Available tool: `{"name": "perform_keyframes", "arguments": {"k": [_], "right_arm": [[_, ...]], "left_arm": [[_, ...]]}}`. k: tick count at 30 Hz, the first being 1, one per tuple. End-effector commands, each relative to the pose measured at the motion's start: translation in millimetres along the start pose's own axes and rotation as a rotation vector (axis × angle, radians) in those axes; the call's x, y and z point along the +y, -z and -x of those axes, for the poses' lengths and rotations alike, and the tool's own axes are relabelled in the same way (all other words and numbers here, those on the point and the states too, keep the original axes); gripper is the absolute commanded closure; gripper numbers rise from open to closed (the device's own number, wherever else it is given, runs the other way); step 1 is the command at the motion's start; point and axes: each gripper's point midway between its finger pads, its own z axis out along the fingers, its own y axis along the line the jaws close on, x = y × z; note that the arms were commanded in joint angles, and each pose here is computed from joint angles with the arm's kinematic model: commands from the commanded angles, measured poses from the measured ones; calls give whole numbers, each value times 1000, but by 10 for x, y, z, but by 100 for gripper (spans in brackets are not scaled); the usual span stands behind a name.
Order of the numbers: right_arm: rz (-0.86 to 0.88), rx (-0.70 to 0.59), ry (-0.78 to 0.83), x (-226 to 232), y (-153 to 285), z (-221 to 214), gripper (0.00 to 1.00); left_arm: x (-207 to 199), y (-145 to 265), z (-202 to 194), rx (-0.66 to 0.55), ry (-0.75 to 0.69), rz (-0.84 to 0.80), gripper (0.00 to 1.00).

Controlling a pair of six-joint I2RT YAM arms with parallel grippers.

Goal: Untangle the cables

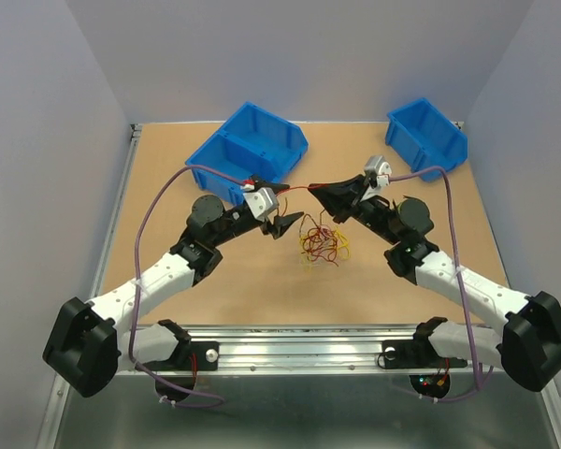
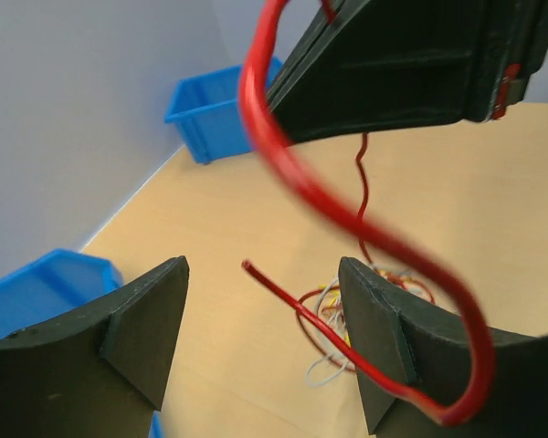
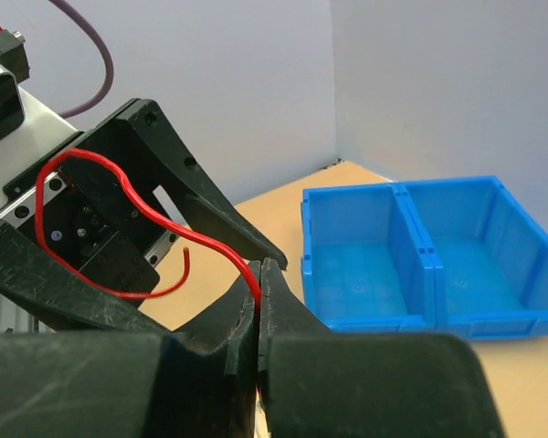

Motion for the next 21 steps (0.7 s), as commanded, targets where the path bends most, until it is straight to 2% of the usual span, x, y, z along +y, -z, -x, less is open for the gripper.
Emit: {"name": "perform_keyframes", "arguments": {"k": [1,7,10,16,21], "right_arm": [[-12,-4,-19,-1,-13,-14,99],[3,1,-50,11,-76,-51,100],[32,-9,-61,68,-78,-30,99],[65,-14,-69,140,-73,-27,100],[89,-15,-80,191,-75,-25,99]], "left_arm": [[-192,-111,156,-32,-33,-157,23],[-260,-237,-41,27,-11,-205,23],[-274,-294,-148,55,8,-223,26],[-346,-405,-267,97,42,-277,40],[-371,-442,-273,104,64,-294,42]]}}
